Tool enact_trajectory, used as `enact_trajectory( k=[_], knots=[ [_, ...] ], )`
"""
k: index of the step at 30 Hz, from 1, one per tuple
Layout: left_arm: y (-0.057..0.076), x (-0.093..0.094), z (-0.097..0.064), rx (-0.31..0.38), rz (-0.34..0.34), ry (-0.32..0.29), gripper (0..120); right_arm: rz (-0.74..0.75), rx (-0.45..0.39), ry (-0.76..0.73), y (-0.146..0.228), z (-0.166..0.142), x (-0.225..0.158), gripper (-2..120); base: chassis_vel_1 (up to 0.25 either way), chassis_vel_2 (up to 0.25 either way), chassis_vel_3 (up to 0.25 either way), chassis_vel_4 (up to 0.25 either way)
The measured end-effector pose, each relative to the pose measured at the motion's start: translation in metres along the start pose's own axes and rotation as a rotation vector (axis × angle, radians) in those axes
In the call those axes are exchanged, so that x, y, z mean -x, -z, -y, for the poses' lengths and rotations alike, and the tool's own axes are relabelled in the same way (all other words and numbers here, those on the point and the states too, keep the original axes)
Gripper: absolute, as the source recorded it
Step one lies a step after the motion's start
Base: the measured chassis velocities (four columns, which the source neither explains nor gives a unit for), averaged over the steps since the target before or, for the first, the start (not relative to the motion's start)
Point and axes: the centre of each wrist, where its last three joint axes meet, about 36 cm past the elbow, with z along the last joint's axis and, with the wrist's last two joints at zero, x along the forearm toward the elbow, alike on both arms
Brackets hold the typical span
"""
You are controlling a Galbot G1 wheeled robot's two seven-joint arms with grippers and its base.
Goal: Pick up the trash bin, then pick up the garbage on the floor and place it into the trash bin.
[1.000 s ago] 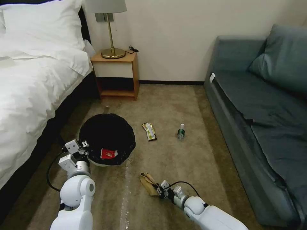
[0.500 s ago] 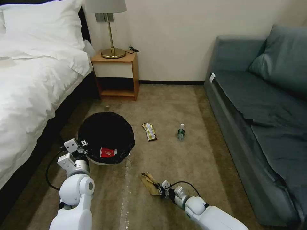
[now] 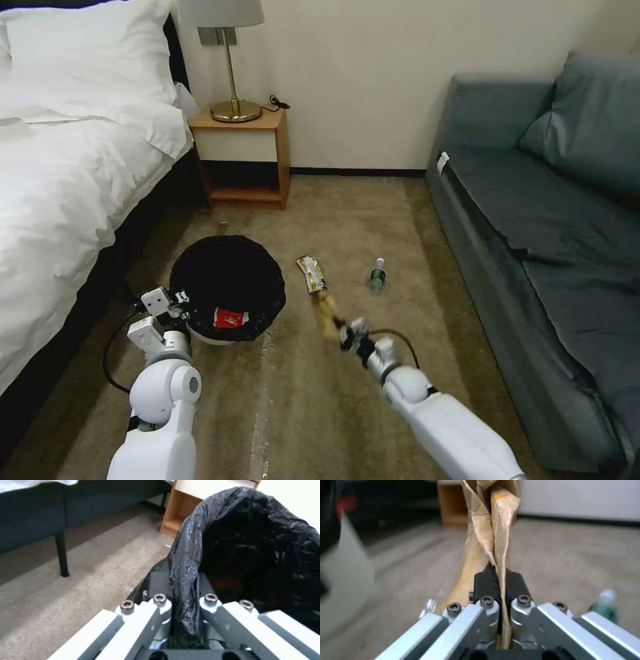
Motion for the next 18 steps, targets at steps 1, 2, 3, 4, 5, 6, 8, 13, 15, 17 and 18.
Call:
enact_trajectory(
  k=[1, 2, 3, 4, 5, 6, 8, 13, 15, 17, 18],
  knots=[
    [0.000, 0.000, 0.001, 0.000, -0.002, -0.003, 4, 0.016, 0.006, -0.016, 0.009, 0.002, 0.001, 0, 0.000, 0.000, 0.000, 0.000],
    [-0.002, 0.000, 0.004, 0.001, -0.006, -0.011, 4, 0.056, 0.013, -0.038, 0.031, 0.005, 0.006, 0, 0.000, 0.000, 0.000, 0.000],
    [-0.002, 0.000, 0.004, 0.001, -0.006, -0.011, 4, 0.056, 0.013, -0.038, 0.031, 0.005, 0.006, 0, 0.000, 0.000, 0.000, 0.000],
    [-0.003, 0.000, 0.007, 0.002, -0.011, -0.017, 4, 0.115, 0.019, -0.050, 0.058, 0.007, 0.012, 0, 0.000, 0.000, 0.000, 0.000],
    [-0.005, 0.001, 0.008, 0.003, -0.014, -0.021, 4, 0.174, 0.032, -0.056, 0.086, 0.003, 0.018, 0, 0.000, 0.000, 0.000, 0.000],
    [-0.005, 0.001, 0.008, 0.003, -0.014, -0.021, 4, 0.174, 0.032, -0.056, 0.086, 0.003, 0.018, 0, 0.000, 0.000, 0.000, 0.000],
    [-0.006, 0.000, 0.007, 0.008, -0.017, -0.023, 4, 0.212, 0.062, -0.035, 0.112, -0.019, 0.020, 0, 0.000, 0.000, 0.000, 0.000],
    [-0.008, -0.002, 0.005, 0.019, -0.022, -0.023, 4, 0.268, 0.089, 0.071, 0.149, -0.072, 0.015, 0, 0.000, 0.000, 0.000, 0.000],
    [-0.008, -0.002, 0.006, 0.021, -0.020, -0.024, 4, 0.282, 0.094, 0.117, 0.158, -0.091, 0.013, 0, 0.000, 0.000, 0.000, 0.000],
    [-0.007, -0.003, 0.006, 0.023, -0.017, -0.025, 4, 0.283, 0.100, 0.155, 0.162, -0.108, 0.011, 0, 0.000, 0.000, 0.000, 0.000],
    [-0.007, -0.004, 0.007, 0.024, -0.015, -0.026, 4, 0.284, 0.104, 0.177, 0.164, -0.118, 0.010, 0, 0.000, 0.000, 0.000, 0.000]
  ],
)
